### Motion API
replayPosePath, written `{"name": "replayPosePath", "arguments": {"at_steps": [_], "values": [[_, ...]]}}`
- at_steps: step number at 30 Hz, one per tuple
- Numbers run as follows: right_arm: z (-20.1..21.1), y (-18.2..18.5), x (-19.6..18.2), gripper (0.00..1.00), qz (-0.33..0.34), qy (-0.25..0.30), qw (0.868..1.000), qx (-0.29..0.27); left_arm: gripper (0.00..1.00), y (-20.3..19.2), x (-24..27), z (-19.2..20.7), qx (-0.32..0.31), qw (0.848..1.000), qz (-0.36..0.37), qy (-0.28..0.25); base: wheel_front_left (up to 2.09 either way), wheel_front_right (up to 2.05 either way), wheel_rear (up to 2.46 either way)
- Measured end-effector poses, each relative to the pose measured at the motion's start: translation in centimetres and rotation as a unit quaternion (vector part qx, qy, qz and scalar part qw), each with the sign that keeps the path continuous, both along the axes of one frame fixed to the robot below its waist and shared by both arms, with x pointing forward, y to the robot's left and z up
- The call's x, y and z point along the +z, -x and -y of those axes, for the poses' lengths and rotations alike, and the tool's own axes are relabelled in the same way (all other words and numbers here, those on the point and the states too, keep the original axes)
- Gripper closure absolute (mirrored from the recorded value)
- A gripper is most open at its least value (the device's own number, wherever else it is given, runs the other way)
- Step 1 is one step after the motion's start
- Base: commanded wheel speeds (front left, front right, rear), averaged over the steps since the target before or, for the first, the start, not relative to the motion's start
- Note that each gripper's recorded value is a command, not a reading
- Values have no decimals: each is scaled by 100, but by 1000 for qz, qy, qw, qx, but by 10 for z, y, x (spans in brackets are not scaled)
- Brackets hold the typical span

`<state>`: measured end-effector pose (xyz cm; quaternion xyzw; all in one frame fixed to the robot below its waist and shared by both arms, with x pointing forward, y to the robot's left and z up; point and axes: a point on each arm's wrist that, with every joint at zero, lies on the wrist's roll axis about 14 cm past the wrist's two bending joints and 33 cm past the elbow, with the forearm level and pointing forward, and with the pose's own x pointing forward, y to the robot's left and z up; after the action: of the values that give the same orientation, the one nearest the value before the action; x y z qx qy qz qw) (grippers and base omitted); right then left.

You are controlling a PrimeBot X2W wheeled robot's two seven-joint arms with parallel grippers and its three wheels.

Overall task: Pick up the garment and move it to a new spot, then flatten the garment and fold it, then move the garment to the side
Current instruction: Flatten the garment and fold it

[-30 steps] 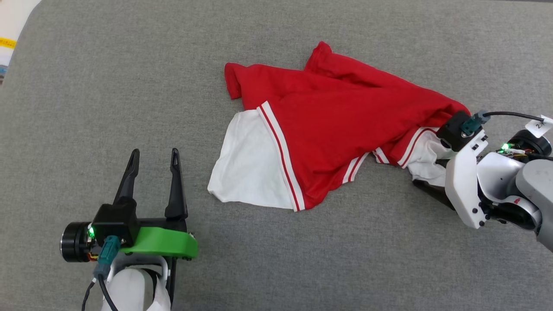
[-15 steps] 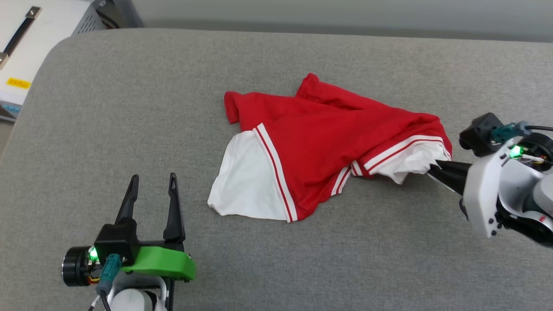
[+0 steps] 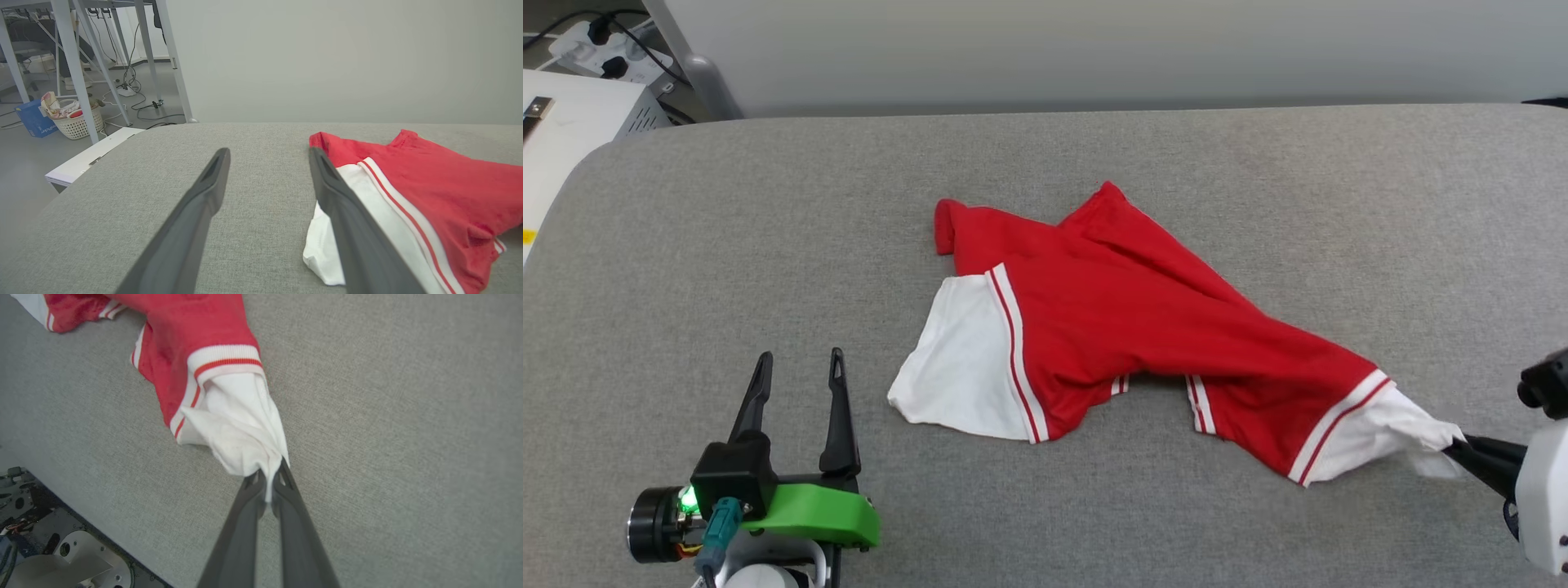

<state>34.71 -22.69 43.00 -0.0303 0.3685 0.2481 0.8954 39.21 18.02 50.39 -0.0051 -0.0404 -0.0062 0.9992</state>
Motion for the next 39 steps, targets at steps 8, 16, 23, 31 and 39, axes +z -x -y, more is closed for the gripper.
{"name": "replayPosePath", "arguments": {"at_steps": [8, 16, 23, 31, 39], "values": [[14, 32, -61, 100, -84, 1, 995, -59, 0, -1, -11, -1, 1, 1000, -16, -4, 0, 0, 0], [2, 16, -53, 0, -12, -35, 996, -76, 0, 2, -10, -5, 7, 1000, -16, -5, 0, 0, 0], [0, -8, 10, 0, 127, -81, 985, -78, 0, 1, 4, -3, 3, 1000, 5, -5, 0, 0, 0], [6, -17, 80, 0, 258, -107, 957, -82, 0, -1, 19, 5, -15, 999, 28, -12, 0, 0, 0], [-8, -27, 119, 0, 374, -117, 915, -98, 0, -22, 53, 12, -64, 994, 76, -37, 0, 0, 0]]}}
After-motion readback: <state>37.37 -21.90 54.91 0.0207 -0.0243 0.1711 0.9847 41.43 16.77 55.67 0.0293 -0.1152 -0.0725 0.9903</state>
